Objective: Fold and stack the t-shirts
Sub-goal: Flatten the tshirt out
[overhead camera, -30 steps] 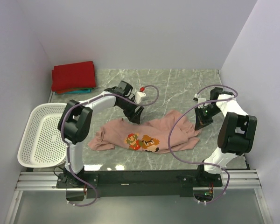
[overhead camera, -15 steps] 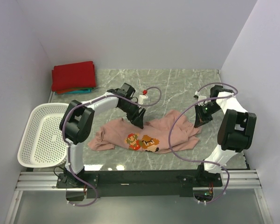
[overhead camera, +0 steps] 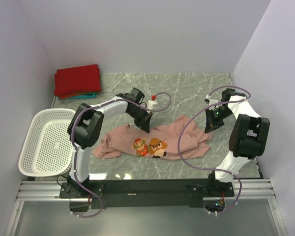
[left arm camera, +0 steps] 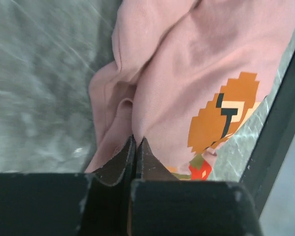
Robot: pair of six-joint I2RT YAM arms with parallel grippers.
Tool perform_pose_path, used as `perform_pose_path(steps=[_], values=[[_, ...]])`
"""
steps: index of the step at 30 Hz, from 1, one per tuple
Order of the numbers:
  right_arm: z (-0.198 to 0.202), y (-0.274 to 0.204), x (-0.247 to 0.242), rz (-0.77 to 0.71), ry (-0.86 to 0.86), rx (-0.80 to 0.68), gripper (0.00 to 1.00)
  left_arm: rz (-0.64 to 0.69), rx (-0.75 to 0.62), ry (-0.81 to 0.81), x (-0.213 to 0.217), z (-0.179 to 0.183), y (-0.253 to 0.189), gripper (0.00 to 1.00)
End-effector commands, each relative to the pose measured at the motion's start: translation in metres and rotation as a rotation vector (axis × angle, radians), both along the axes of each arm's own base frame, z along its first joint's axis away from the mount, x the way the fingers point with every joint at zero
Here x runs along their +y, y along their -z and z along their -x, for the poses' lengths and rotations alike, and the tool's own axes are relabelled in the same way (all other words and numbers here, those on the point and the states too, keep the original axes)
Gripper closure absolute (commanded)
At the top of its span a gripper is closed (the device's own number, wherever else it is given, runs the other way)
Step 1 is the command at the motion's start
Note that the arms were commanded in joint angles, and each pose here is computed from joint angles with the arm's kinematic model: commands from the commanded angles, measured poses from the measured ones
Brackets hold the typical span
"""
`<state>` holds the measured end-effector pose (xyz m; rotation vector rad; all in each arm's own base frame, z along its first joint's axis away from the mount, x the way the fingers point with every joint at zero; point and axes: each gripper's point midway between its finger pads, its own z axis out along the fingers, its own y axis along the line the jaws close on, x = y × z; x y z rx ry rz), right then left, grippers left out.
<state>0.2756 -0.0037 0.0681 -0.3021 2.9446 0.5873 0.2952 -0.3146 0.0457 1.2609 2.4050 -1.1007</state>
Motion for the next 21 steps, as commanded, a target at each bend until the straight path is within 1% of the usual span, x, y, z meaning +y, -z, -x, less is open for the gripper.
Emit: perform_pose_path(steps=[1, 3, 4, 5, 6, 7, 8, 9, 11, 12, 13, 14, 15, 16, 17, 18, 19, 20, 21], values=[[-0.026, -0.013, -0.005, 0.010, 0.035, -0.078, 1.00, 0.100, -0.239, -0.045, -0.004, -0.051, -0.068, 0.99], [-0.035, -0.017, -0.009, 0.026, 0.072, -0.094, 1.00, 0.118, -0.296, -0.117, 0.014, -0.085, -0.090, 0.99], [-0.045, -0.023, -0.015, 0.044, 0.087, -0.122, 1.00, 0.144, -0.349, -0.132, 0.017, -0.102, -0.116, 0.99], [-0.051, -0.028, -0.018, 0.051, 0.103, -0.137, 1.00, 0.150, -0.377, -0.157, 0.032, -0.117, -0.128, 0.99], [-0.055, -0.032, -0.024, 0.053, 0.135, -0.142, 1.00, 0.158, -0.413, -0.154, 0.038, -0.122, -0.142, 0.99], [-0.064, -0.040, -0.029, 0.058, 0.153, -0.165, 1.00, 0.166, -0.494, -0.119, 0.045, -0.129, -0.161, 0.99], [-0.068, -0.045, -0.034, 0.063, 0.170, -0.177, 1.00, 0.152, -0.491, -0.090, 0.050, -0.120, -0.165, 0.99], [-0.070, -0.049, -0.036, 0.065, 0.185, -0.183, 1.00, 0.151, -0.567, -0.020, 0.056, -0.112, -0.180, 0.99], [-0.072, -0.058, -0.044, 0.070, 0.201, -0.198, 1.00, 0.153, -0.562, 0.073, 0.059, -0.083, -0.179, 0.99], [-0.071, -0.060, -0.045, 0.076, 0.187, -0.200, 1.00, 0.140, -0.529, 0.118, 0.067, -0.054, -0.184, 1.00], [-0.064, -0.061, -0.046, 0.084, 0.180, -0.191, 1.00, 0.127, -0.529, 0.226, 0.071, -0.030, -0.168, 0.99], [-0.060, -0.061, -0.047, 0.094, 0.168, -0.185, 1.00, 0.119, -0.500, 0.296, 0.077, -0.005, -0.162, 0.99], [-0.055, -0.060, -0.050, 0.116, 0.135, -0.186, 1.00, 0.102, -0.465, 0.361, 0.090, 0.030, -0.163, 0.99], [-0.044, -0.059, -0.049, 0.125, 0.117, -0.170, 1.00, 0.085, -0.423, 0.477, 0.102, 0.062, -0.135, 0.98], [-0.038, -0.058, -0.050, 0.135, 0.097, -0.161, 1.00, 0.056, -0.411, 0.532, 0.114, 0.080, -0.125, 0.98], [-0.031, -0.056, -0.053, 0.163, 0.051, -0.155, 1.00, 0.042, -0.419, 0.582, 0.128, 0.105, -0.125, 0.96], [-0.019, -0.053, -0.054, 0.173, 0.032, -0.130, 1.00, 0.027, -0.375, 0.657, 0.144, 0.131, -0.098, 0.92], [-0.013, -0.050, -0.057, 0.192, 0.009, -0.118, 1.00, 0.016, -0.380, 0.698, 0.152, 0.145, -0.089, 0.89], [-0.008, -0.046, -0.060, 0.215, -0.036, -0.115, 1.00, -0.022, -0.435, 0.732, 0.165, 0.154, -0.087, 0.82]])
